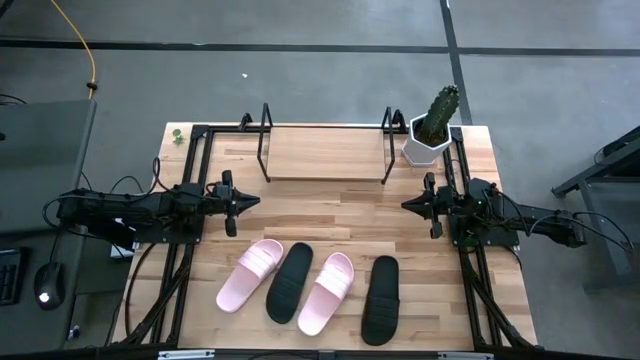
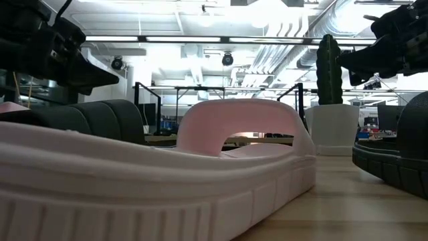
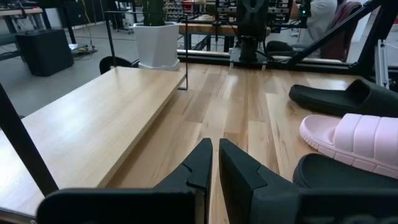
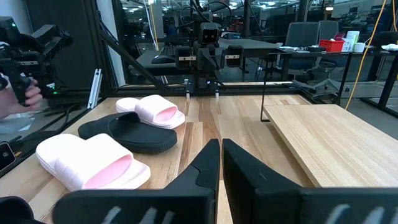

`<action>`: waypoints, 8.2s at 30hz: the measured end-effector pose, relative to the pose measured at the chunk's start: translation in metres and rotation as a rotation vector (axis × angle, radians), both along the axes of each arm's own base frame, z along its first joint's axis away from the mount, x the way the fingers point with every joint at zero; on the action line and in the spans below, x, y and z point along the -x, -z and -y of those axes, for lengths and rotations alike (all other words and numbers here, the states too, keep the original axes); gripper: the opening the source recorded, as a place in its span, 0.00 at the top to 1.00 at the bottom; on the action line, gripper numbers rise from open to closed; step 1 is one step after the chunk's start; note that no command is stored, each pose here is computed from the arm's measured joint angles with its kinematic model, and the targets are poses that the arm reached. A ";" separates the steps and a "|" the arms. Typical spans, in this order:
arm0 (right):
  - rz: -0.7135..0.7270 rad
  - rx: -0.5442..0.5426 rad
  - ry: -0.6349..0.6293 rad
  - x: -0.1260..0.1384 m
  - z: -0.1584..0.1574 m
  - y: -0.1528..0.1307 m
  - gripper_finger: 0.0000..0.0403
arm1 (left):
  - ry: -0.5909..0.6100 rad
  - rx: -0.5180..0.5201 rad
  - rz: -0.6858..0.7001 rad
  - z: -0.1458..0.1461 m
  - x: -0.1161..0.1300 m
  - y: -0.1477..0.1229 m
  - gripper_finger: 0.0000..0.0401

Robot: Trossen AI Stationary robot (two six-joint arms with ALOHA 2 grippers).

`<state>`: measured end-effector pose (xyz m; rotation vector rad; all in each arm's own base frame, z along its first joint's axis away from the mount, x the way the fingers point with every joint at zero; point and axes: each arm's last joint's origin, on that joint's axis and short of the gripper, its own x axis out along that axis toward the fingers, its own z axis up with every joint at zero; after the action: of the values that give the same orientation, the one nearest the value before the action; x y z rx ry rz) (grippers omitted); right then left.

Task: Pick and place slides into the shelf
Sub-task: Put the right black slide on the shelf

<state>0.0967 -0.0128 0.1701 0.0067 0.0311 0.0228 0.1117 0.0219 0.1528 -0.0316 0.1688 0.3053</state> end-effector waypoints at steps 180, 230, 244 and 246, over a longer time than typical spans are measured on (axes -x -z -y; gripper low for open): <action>-1.116 -0.225 -0.250 -0.149 -0.170 -0.036 0.54 | 0.684 0.151 -0.214 0.096 -0.099 -0.135 0.95; -1.240 -0.597 -0.609 -0.192 -0.149 -0.007 0.54 | 0.648 0.143 -0.280 0.099 -0.110 -0.121 0.95; -1.271 -0.554 -0.529 -0.183 -0.164 -0.004 0.54 | 0.645 0.142 -0.280 0.099 -0.110 -0.121 0.95; -1.267 -0.542 -0.518 -0.182 -0.166 -0.004 0.54 | 0.645 0.142 -0.280 0.099 -0.110 -0.121 0.95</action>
<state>0.2791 0.1532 0.1741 0.5568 1.2936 0.5434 0.2222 -0.0773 0.2737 -0.0727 0.4649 -0.3494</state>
